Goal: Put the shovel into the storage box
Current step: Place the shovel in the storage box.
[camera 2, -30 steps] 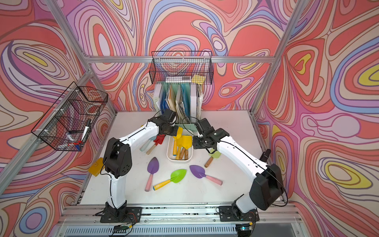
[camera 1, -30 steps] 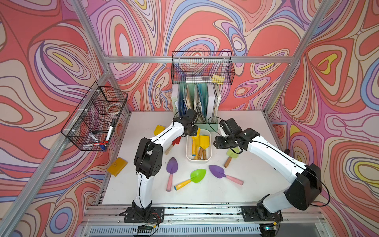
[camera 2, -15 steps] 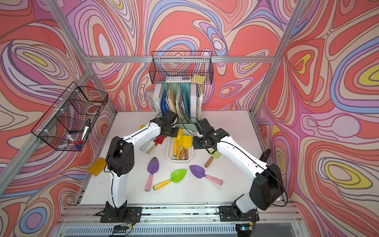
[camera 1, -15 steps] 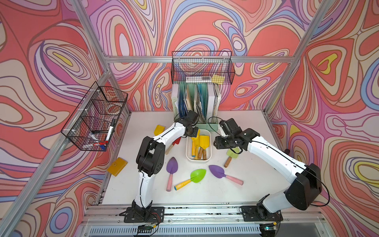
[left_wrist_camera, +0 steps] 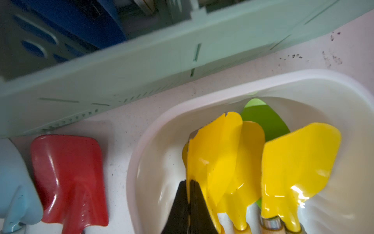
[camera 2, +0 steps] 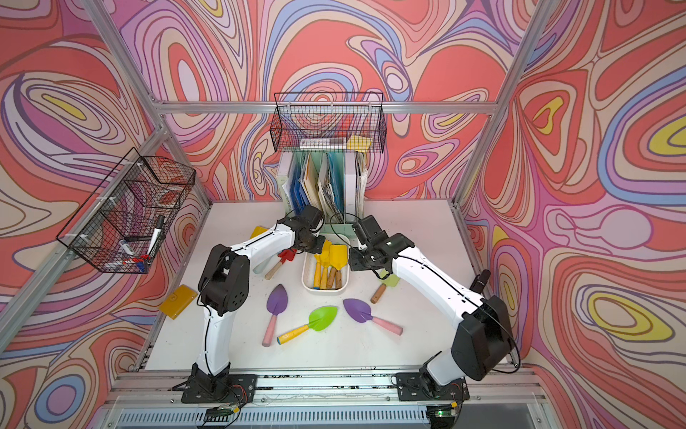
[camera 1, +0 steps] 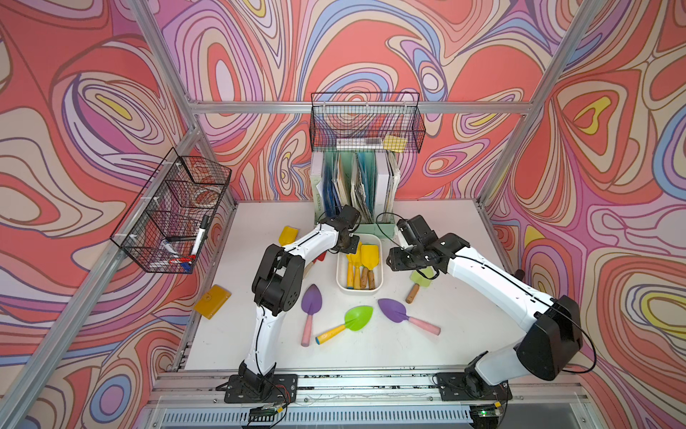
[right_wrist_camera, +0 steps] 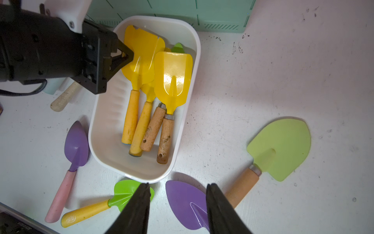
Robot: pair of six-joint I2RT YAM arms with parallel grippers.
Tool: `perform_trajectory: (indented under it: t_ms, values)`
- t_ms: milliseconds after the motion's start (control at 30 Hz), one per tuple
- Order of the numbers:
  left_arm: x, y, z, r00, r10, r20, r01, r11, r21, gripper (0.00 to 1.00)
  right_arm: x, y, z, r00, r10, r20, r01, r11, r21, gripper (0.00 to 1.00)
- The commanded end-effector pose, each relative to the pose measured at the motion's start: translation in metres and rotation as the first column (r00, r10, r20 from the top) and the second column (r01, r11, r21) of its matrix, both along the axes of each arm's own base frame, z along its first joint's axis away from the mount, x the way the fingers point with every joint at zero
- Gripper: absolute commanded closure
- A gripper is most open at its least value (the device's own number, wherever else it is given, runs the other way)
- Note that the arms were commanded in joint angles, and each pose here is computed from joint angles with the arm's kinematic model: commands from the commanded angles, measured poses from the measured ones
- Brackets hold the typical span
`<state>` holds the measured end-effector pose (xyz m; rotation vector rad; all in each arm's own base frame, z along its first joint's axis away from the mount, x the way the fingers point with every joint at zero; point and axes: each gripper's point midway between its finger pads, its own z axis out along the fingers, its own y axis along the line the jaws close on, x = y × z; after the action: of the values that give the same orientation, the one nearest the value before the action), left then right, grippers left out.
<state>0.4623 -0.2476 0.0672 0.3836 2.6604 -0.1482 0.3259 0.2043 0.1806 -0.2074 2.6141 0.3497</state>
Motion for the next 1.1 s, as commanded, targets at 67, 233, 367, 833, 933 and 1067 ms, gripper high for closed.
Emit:
perform_trajectory:
  t_ms: [67,233,367,833,933,1067]
  values:
    - [-0.007,0.007,-0.015,0.999,0.010,-0.048,-0.008,0.999,0.035,0.96,-0.001,0.004,-0.006,1.000,0.016,-0.008,-0.016,1.000,0.000,0.53]
    - [-0.009,0.008,-0.020,0.998,0.015,-0.064,-0.012,0.999,0.044,0.79,0.001,0.005,-0.007,1.000,0.019,-0.009,-0.019,1.000,-0.001,0.53]
    - [-0.009,0.009,-0.019,0.998,0.020,-0.061,-0.017,0.999,0.048,0.74,0.001,0.006,-0.008,1.000,0.022,-0.011,-0.022,1.000,-0.003,0.53]
    - [-0.004,0.006,0.011,1.000,0.021,-0.018,-0.020,0.996,0.081,0.66,0.000,0.006,-0.010,1.000,0.022,-0.016,-0.022,1.000,-0.003,0.53]
    - [-0.004,0.005,0.023,1.000,0.025,0.001,-0.025,0.996,0.082,0.65,-0.001,0.005,-0.010,1.000,0.022,-0.015,-0.022,1.000,-0.004,0.53]
    - [-0.004,0.004,0.042,0.999,0.030,0.033,-0.032,0.998,0.060,0.62,-0.001,-0.002,-0.010,1.000,-0.014,-0.018,0.014,1.000,-0.022,0.53]
